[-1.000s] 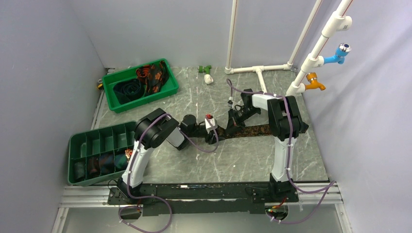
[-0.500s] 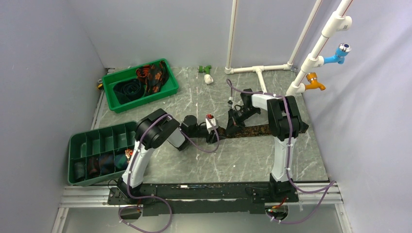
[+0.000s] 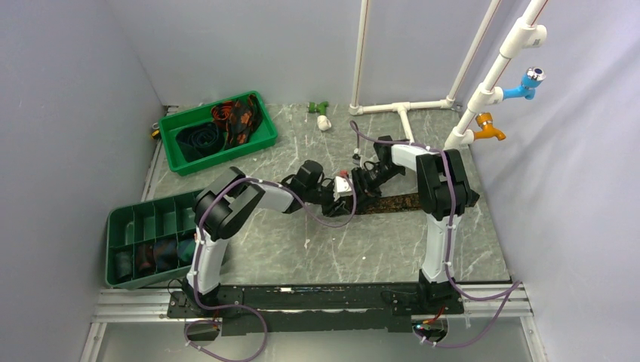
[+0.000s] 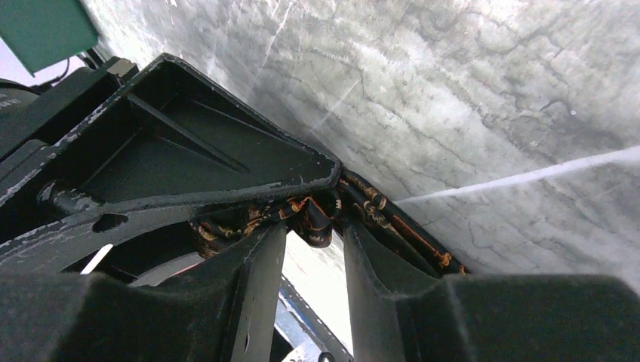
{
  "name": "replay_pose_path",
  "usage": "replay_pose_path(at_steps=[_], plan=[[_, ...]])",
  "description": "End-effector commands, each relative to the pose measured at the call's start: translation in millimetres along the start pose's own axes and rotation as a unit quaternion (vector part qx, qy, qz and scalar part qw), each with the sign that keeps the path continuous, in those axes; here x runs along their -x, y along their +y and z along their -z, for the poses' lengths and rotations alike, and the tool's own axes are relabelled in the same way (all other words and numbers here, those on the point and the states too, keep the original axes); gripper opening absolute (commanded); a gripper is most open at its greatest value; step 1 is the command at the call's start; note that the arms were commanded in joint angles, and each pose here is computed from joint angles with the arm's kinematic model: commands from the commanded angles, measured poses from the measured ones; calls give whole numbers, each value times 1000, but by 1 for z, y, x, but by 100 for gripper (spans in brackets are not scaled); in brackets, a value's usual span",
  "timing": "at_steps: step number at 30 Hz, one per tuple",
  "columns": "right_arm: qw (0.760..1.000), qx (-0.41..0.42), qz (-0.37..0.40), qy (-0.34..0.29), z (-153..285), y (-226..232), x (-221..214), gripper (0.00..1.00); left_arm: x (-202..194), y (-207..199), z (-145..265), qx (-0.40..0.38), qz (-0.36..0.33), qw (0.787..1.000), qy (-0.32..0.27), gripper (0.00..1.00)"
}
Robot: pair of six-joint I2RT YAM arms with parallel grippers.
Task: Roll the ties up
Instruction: Roll the tie at the center of the board.
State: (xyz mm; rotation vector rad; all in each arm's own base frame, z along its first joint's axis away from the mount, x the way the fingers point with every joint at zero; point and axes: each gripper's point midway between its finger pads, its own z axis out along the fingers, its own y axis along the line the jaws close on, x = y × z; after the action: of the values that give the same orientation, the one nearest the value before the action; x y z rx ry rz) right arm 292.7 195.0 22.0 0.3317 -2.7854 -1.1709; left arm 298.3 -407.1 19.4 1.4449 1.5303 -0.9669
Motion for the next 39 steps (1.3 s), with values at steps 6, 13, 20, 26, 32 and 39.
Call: replay_pose_path(at_steps=[6, 13, 20, 26, 32, 39], plan=[[998, -14, 66, 19, 28, 4, -19, 42, -140, -48, 50, -37, 134, 951, 276, 0], [996, 47, 71, -14, 43, 39, -13, 44, -145, -51, 56, -34, 144, 945, 291, 0], [992, 105, 38, -50, 41, 59, 7, 44, -147, -50, 56, -32, 146, 943, 297, 0], [994, 105, 12, -33, 25, 47, 12, 44, -149, -49, 55, -30, 148, 943, 297, 0], [998, 62, -8, -17, 4, 13, 8, 24, -146, -51, 55, -32, 149, 944, 292, 0], [999, 23, -36, -11, -4, -22, 0, 0, -144, -53, 54, -41, 146, 947, 282, 3]])
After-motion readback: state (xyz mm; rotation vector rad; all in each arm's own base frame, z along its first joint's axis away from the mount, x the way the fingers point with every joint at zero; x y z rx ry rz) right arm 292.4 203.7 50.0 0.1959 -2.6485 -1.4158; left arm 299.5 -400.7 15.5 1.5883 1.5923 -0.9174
